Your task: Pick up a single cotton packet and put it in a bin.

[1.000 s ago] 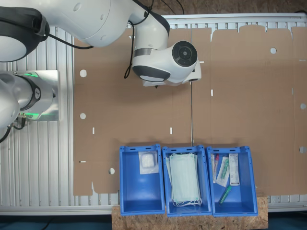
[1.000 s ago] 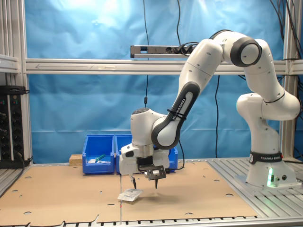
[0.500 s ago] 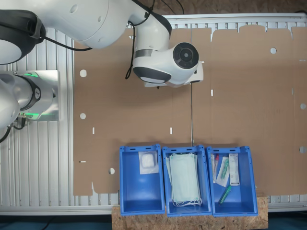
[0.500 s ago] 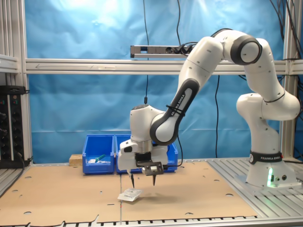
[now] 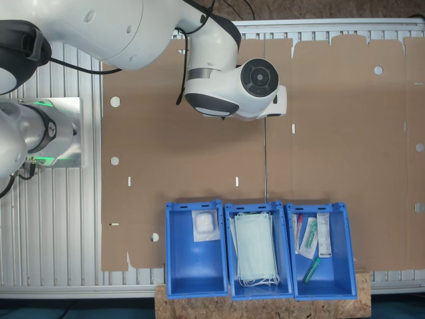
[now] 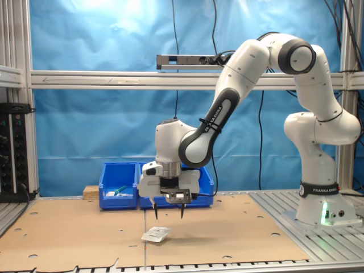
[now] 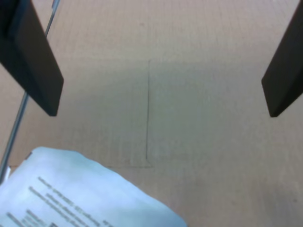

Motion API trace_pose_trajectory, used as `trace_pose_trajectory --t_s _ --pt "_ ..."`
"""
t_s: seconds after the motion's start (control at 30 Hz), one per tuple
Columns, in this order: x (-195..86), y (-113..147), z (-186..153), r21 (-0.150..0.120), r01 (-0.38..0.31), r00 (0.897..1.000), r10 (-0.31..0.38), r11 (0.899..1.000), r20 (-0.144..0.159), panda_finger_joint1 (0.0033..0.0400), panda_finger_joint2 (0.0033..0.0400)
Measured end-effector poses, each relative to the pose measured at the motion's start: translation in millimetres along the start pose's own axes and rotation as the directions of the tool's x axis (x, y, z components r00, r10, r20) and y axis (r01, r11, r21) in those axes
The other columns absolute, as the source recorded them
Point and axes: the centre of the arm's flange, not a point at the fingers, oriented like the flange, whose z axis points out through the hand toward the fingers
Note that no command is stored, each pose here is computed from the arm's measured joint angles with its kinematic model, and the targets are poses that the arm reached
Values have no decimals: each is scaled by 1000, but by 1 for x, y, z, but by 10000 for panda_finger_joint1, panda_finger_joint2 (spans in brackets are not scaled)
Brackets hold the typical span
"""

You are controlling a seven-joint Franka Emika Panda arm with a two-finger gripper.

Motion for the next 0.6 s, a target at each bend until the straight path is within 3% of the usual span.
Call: trace_pose_trajectory --t_s 0.33,0.6 --pt "6 3 -8 -7 -62 998 62 998 -19 400 400" --pt "12 4 -15 -9 -133 991 133 991 -33 400 400"
